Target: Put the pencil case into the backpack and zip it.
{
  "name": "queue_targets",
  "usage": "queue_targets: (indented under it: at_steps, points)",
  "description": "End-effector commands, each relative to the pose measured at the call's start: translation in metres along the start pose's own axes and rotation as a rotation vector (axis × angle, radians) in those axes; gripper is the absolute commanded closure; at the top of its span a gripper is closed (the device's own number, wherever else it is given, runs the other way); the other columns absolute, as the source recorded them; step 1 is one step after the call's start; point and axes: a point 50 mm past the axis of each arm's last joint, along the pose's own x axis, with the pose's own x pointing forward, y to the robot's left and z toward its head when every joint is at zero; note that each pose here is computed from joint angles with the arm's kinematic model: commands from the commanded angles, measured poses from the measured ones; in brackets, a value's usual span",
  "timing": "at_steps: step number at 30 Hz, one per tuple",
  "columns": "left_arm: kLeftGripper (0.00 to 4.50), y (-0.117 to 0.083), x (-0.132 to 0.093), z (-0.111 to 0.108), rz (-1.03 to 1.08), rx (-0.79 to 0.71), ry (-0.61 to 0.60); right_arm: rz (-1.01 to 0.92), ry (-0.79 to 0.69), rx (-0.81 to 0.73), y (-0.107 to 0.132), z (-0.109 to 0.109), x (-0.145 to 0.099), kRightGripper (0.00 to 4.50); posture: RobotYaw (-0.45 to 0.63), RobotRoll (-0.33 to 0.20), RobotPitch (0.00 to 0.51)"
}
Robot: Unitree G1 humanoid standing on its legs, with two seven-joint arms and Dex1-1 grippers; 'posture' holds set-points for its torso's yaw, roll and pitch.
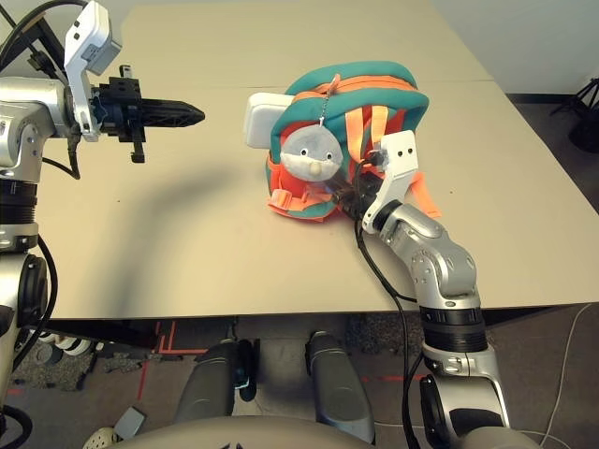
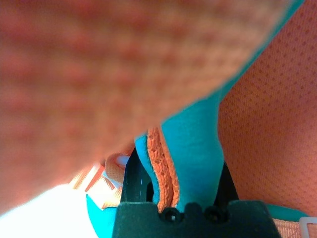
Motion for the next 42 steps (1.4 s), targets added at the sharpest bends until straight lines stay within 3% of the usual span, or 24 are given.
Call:
queue_targets:
  at_steps: [1,5,12,16,23,31,35,39,42]
  points:
    - [4.5,0.003,0.019,0.0,-0.032,0.008,0.003,-0.007,0.061,0.022,0.001,-0.014,0.002,4.05,-0.17,0.0,0.123]
    - [4.5,0.007,0.048,0.003,-0.071,-0.004,-0.033,-0.01,0.06,0.022,0.001,-0.014,0.002,4.05,-0.17,0.0,0.125]
    - [4.5,0.001,0.12,0.011,-0.127,0.0,-0.05,0.001,0.062,0.024,0.003,-0.014,0.005,4.05,-0.17,0.0,0.13]
    - [4.5,-0.006,0.137,0.015,-0.154,0.013,-0.06,0.005,0.062,0.023,0.005,-0.014,0.006,4.05,-0.18,0.0,0.135]
    - [4.5,0.0,0.123,0.015,-0.168,0.009,-0.086,-0.002,0.061,0.024,0.005,-0.014,0.005,4.05,-0.19,0.0,0.136]
    - [4.5,0.011,0.067,0.024,-0.111,0.035,-0.112,0.003,0.063,0.025,0.005,-0.015,0.006,4.05,-0.17,0.0,0.14]
    - [3.54,0.005,0.037,0.042,-0.103,0.054,-0.154,0.008,0.065,0.026,0.005,-0.015,0.007,4.05,-0.17,0.0,0.14]
    - [1.96,-0.014,0.019,0.057,-0.158,0.075,-0.177,0.012,0.068,0.024,0.005,-0.015,0.008,4.05,-0.16,0.0,0.137]
    - [0.81,-0.026,0.02,0.056,-0.191,0.091,-0.131,0.013,0.069,0.021,0.004,-0.015,0.008,4.05,-0.16,0.0,0.132]
